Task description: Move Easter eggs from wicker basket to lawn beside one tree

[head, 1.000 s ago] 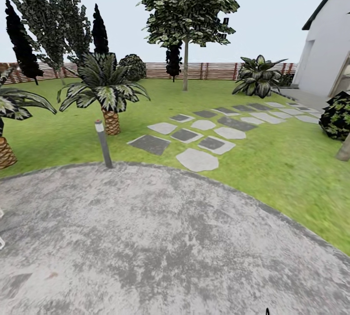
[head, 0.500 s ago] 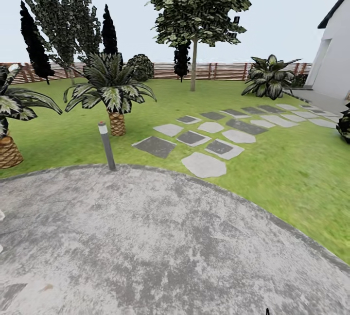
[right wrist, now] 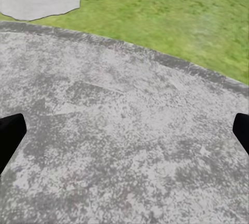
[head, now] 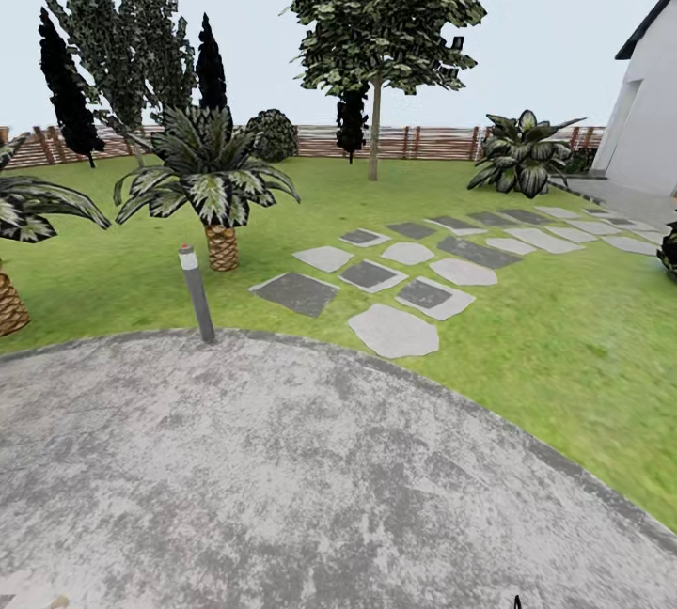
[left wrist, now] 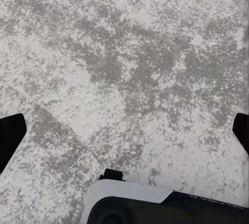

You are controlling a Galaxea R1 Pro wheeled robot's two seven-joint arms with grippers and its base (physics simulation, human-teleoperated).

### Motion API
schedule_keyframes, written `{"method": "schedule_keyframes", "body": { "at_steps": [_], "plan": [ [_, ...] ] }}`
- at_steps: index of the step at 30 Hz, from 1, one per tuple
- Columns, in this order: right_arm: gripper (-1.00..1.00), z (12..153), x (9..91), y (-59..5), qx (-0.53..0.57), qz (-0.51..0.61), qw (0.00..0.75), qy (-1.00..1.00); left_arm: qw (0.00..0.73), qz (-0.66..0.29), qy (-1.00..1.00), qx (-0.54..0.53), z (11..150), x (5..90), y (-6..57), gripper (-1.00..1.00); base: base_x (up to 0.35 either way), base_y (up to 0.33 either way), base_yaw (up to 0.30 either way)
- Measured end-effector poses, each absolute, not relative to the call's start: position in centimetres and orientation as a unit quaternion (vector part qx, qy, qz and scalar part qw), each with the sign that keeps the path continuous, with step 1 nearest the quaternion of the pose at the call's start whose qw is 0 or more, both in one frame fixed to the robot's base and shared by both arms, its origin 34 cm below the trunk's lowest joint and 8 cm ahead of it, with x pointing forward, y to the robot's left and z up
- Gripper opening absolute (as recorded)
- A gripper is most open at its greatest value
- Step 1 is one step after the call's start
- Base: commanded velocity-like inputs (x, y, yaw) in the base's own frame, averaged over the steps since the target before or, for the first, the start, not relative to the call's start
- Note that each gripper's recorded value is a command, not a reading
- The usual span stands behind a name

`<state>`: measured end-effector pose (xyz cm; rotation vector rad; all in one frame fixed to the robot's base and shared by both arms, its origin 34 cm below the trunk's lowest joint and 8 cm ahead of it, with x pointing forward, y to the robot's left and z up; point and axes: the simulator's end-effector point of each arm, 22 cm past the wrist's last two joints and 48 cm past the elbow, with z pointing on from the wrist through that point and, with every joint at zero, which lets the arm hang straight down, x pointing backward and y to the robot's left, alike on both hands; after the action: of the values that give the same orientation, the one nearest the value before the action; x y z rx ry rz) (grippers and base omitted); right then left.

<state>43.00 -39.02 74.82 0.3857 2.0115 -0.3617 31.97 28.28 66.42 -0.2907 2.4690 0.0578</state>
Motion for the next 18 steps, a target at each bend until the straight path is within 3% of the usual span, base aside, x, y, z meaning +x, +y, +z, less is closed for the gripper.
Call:
{"method": "schedule_keyframes", "body": {
  "at_steps": [12, 18],
  "plan": [
    [1.0, 75.16, 43.28, -39.02, 0.161, -0.149, 0.511, 0.831, 0.327, 0.021, 0.939, -0.11, 66.64, 32.32, 28.25, 1.0, 0.317, -0.131, 0.0],
    [1.0, 75.17, 43.28, -39.02, 0.161, -0.149, 0.511, 0.831, 0.328, 0.02, 0.938, -0.109, 66.67, 32.37, 28.21, 1.0, 0.329, -0.024, 0.0]
  ]
}}
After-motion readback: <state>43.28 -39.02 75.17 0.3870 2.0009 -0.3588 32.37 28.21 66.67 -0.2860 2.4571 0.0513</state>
